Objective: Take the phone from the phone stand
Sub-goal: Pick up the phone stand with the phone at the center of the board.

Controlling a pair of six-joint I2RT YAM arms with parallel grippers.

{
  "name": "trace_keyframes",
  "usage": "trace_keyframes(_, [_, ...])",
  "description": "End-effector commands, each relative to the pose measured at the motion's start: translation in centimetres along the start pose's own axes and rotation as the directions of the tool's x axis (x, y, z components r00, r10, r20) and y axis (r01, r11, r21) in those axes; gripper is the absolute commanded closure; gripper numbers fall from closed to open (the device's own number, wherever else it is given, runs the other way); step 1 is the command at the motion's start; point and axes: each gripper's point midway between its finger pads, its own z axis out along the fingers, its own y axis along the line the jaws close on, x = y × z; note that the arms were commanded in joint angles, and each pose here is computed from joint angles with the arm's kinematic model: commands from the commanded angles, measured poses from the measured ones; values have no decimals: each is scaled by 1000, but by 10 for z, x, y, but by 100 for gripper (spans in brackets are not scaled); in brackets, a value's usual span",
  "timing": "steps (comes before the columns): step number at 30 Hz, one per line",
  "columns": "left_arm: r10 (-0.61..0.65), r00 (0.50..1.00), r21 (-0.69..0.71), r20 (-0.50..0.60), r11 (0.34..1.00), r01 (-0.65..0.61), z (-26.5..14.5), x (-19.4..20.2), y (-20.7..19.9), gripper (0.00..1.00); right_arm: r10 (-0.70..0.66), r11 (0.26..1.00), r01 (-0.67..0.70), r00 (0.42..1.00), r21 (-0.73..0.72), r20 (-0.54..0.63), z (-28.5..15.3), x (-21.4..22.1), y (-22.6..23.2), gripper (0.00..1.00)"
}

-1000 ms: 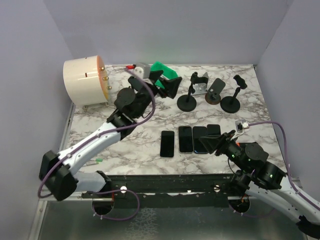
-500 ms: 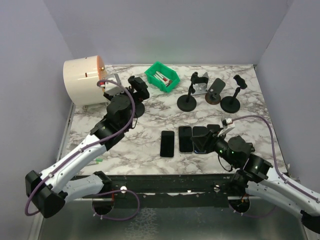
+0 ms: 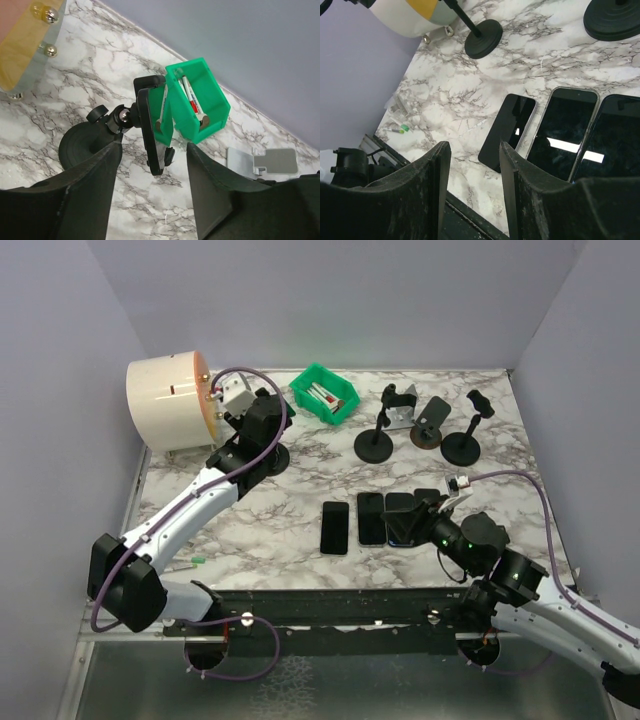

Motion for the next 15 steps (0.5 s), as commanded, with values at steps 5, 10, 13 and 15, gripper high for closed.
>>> trace_keyframes(5, [16, 1000, 28, -5, 999, -16, 16, -7, -10, 59, 19, 1000, -18, 999, -17, 31, -5, -14, 8, 52])
trace_keyframes(10, [36, 999, 15, -18, 999, -36, 24, -1, -4, 66, 18, 1000, -18, 999, -14, 35, -6, -15, 7, 52])
trace_keyframes(13, [34, 999, 32, -21, 999, -34, 25, -1, -5, 73, 18, 1000, -17, 999, -10, 38, -8, -16, 6, 52])
trace_keyframes(15, [37, 999, 61, -16, 998, -36, 23, -2, -9, 80, 15, 1000, -15, 999, -10, 42, -9, -17, 6, 52])
